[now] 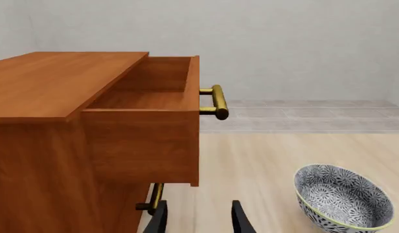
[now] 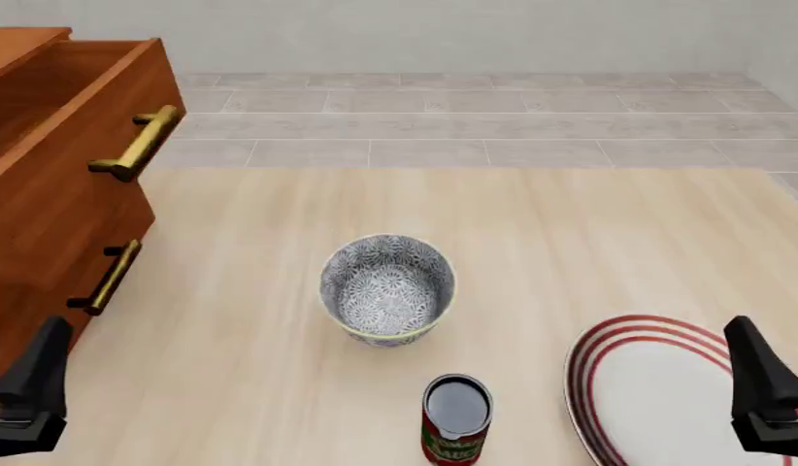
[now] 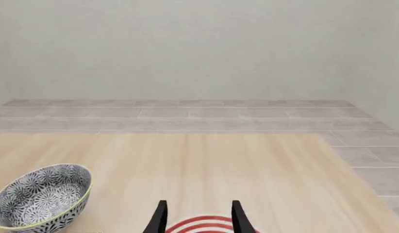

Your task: Put the bowl on the plate.

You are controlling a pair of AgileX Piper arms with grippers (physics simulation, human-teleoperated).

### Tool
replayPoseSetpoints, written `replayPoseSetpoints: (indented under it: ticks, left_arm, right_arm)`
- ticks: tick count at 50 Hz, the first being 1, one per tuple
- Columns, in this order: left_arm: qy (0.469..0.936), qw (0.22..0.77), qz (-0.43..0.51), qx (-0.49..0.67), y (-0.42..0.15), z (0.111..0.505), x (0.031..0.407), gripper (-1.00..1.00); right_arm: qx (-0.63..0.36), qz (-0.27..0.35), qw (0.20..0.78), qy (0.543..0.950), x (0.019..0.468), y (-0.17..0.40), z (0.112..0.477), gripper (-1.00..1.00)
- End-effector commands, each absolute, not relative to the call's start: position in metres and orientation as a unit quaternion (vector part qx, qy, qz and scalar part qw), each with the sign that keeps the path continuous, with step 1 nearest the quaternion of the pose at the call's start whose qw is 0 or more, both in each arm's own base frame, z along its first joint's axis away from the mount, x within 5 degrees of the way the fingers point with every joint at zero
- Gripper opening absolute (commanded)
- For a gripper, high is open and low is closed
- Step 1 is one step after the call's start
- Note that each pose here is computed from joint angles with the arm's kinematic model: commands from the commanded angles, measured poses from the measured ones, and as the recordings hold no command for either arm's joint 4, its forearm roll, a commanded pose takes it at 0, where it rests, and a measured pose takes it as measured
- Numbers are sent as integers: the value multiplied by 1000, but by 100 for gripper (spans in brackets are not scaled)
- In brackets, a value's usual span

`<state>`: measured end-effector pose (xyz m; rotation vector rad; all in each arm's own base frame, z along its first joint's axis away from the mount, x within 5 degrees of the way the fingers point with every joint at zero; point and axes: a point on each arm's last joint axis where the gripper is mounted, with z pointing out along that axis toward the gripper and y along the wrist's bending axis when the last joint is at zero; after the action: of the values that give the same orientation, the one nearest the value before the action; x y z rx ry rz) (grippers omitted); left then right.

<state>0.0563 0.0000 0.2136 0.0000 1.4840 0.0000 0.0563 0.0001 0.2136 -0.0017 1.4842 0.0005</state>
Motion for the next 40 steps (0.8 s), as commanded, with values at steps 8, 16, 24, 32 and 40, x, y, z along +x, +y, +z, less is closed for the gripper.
replayPoseSetpoints:
  ticks: [8, 16, 24, 32, 40]
  left_arm:
    - [676, 737, 0, 0, 0, 214, 57, 100]
    - [676, 737, 0, 0, 0, 214, 57, 100]
    - [676, 737, 0, 0, 0, 214, 57, 100]
    - [676, 737, 0, 0, 0, 214, 57, 100]
    - [676, 737, 0, 0, 0, 214, 57, 100]
  right_arm:
    - [-20, 10, 734, 679, 57, 2, 214, 100]
    - [-41, 26, 714, 699, 74, 7, 213, 100]
    - [-49, 31, 716, 696, 86, 10, 220, 100]
    - [-55, 51, 720, 690, 113, 17, 266, 100]
    - [-99, 77, 716, 687, 128, 33, 288, 100]
